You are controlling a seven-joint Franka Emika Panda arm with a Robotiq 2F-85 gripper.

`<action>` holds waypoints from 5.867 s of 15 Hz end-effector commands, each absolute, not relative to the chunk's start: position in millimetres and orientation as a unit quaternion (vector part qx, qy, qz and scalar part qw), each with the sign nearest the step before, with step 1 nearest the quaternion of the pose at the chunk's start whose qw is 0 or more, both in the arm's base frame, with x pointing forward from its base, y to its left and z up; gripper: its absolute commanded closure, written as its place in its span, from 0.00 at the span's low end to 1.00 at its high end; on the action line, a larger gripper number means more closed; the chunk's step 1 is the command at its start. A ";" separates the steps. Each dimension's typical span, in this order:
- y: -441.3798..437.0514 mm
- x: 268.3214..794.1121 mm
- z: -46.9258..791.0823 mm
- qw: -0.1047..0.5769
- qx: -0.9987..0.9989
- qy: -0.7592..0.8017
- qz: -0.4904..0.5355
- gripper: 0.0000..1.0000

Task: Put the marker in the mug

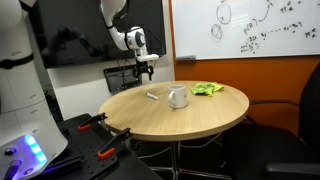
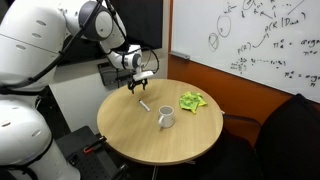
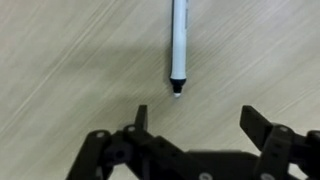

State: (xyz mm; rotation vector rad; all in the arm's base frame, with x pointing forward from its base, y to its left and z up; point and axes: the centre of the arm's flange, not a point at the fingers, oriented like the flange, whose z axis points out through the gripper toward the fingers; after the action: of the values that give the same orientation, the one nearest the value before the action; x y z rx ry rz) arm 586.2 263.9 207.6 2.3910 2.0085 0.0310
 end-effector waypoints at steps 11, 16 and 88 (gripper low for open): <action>244.6 600.5 145.6 -0.023 0.758 0.651 -0.016 0.00; 238.5 611.2 131.9 -0.032 0.763 0.645 -0.026 0.25; -52.7 488.6 275.7 -0.117 0.838 0.390 0.363 0.94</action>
State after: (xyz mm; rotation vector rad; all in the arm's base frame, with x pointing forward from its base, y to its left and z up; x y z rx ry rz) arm 503.5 -55.7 273.2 2.8086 1.4127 1.3612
